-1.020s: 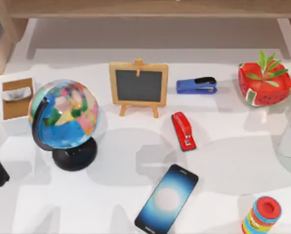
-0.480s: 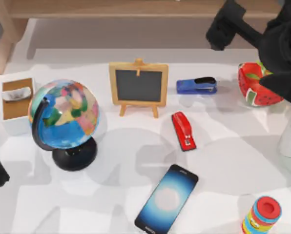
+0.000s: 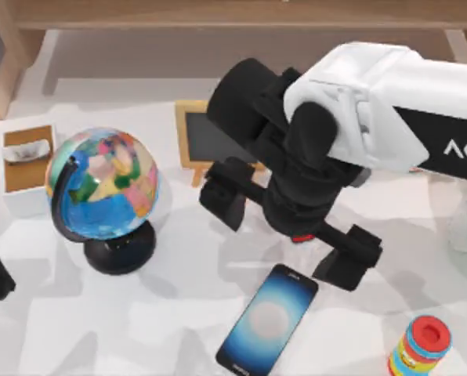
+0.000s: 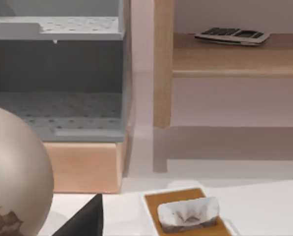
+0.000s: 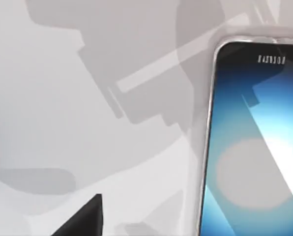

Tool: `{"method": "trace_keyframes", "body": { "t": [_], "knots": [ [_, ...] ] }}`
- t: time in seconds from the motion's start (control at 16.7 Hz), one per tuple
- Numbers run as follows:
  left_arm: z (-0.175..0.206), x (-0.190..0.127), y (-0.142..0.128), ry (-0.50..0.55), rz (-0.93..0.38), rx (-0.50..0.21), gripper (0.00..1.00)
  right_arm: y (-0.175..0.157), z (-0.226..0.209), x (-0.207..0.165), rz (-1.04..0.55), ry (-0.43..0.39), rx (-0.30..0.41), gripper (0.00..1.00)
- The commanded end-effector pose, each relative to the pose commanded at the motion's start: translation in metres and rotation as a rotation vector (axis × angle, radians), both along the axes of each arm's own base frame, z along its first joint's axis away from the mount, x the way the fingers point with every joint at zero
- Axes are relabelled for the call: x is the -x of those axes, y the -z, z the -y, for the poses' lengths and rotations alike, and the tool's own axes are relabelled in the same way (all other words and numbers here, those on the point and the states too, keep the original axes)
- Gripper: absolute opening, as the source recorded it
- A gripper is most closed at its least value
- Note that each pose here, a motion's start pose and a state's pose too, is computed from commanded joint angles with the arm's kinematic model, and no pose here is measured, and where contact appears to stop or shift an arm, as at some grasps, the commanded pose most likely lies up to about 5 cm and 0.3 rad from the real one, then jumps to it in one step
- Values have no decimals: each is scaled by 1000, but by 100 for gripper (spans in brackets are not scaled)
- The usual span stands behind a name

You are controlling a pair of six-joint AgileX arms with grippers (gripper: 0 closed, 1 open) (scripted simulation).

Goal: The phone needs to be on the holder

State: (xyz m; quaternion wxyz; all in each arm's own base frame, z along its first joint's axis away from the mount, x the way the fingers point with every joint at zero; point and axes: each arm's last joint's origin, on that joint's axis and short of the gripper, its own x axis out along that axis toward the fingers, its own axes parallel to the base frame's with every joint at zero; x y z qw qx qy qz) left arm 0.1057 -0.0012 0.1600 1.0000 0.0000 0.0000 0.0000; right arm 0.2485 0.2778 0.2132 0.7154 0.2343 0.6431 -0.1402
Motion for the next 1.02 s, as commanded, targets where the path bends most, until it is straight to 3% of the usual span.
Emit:
{"method": "trace_keyframes", "body": {
  "t": [0.3, 0.66, 1.02],
  "knots": [
    [0, 0, 0, 0, 0, 0, 100, 40, -17, 16, -136, 34, 97, 100],
    [0, 0, 0, 0, 0, 0, 100, 40, -16, 15, -132, 37, 95, 100],
    [0, 0, 0, 0, 0, 0, 100, 96, -19, 14, -130, 34, 90, 100]
  ]
}}
